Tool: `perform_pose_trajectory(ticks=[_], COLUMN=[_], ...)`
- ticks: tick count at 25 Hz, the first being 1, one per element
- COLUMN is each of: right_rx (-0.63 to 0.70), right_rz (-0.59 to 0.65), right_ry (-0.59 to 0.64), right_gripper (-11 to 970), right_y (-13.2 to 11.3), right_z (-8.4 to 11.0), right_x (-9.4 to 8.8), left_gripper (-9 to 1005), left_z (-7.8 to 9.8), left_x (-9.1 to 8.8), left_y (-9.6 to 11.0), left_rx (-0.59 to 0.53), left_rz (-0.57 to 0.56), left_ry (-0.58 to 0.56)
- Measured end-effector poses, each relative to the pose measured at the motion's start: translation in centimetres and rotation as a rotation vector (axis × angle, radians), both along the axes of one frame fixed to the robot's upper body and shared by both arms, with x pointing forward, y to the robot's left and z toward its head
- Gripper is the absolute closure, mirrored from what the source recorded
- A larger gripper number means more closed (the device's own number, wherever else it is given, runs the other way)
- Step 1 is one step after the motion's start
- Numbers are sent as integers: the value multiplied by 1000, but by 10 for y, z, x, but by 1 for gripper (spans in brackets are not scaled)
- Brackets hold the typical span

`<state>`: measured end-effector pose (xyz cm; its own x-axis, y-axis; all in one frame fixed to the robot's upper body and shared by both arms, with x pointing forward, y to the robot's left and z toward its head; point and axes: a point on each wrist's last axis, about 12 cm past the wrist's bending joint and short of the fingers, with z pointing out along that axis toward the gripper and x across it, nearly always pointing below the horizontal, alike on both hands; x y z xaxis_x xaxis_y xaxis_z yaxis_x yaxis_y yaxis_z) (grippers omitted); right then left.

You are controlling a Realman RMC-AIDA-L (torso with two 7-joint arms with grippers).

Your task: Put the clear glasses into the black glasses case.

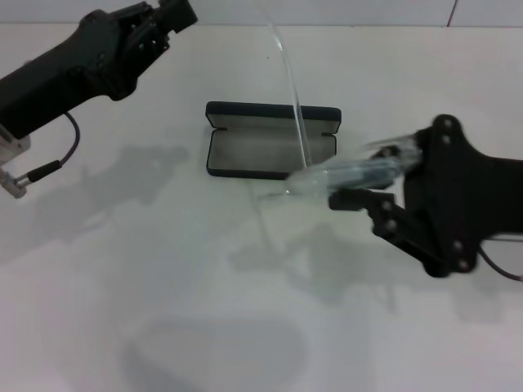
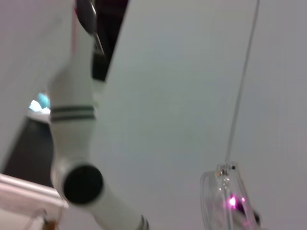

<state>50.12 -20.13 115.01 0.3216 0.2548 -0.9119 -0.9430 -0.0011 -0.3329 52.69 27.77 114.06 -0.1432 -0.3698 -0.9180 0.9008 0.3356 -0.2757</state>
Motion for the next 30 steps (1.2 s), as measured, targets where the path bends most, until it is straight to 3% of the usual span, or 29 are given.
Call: perform_pose_trajectory(ticks=[5, 14, 30], right_rx=[50, 13, -11], right_rz=[67, 99, 69], right_ry=[-23, 15, 25], right_gripper=[903, 903, 904], right_y=[0, 12, 15], right_z=[7, 8, 7], right_x=[-6, 2, 8], left_gripper=[951, 950, 951], left_z=[-6, 2, 14], left_x=[2, 4, -3], left_y=[-3, -26, -37], left_rx=[16, 44, 34], left_rz=[13, -124, -252], left_ry=[4, -33, -115])
